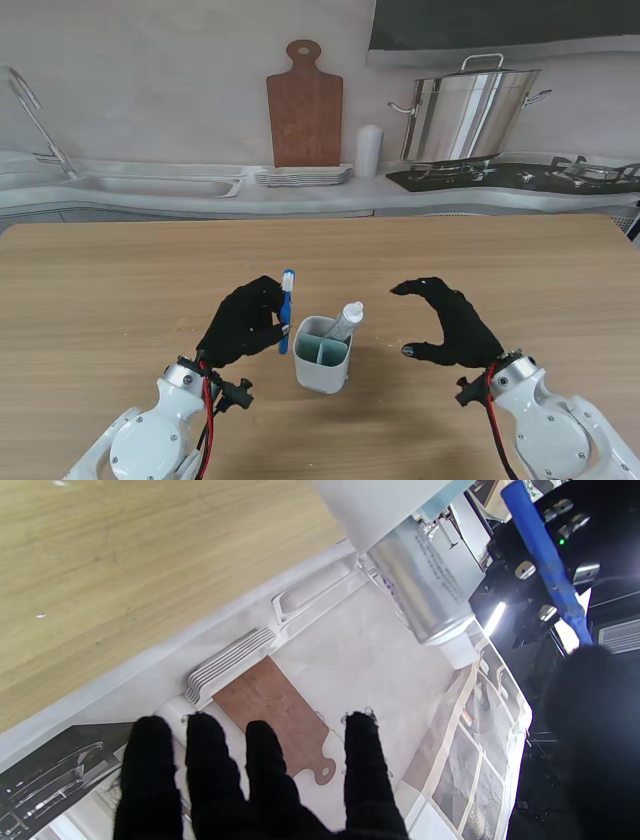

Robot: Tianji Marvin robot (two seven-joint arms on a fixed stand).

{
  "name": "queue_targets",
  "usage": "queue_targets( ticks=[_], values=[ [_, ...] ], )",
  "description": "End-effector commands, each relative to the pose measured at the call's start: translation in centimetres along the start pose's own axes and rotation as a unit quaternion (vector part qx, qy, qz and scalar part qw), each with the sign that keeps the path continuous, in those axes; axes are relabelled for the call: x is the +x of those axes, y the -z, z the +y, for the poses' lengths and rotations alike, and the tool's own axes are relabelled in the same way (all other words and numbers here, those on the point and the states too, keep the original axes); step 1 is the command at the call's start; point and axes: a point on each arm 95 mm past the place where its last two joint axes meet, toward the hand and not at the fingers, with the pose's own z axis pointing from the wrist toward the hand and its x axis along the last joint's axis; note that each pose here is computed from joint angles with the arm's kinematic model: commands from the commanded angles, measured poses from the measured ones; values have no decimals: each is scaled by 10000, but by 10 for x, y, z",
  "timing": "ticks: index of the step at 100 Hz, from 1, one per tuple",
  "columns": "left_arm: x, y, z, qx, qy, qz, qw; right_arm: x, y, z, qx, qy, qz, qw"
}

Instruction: Organize toothpaste and toothbrush

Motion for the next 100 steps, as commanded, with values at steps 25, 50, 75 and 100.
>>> queue_targets(
  ticks=[25, 50, 75, 100],
  values=[
    [-3, -18, 11, -206, 329, 126, 9992, 1, 1, -6, 128, -14, -17, 9999],
    [-14, -25, 14, -328, 510, 45, 9982, 1, 2, -6, 119, -23, -60, 9999],
    [-20, -28, 15, -384, 558, 11, 9977, 0, 3, -7, 115, -28, -68, 9999],
    [-28, -27, 16, -429, 556, -66, 9975, -1, 4, -7, 128, -38, -95, 9999]
  ],
)
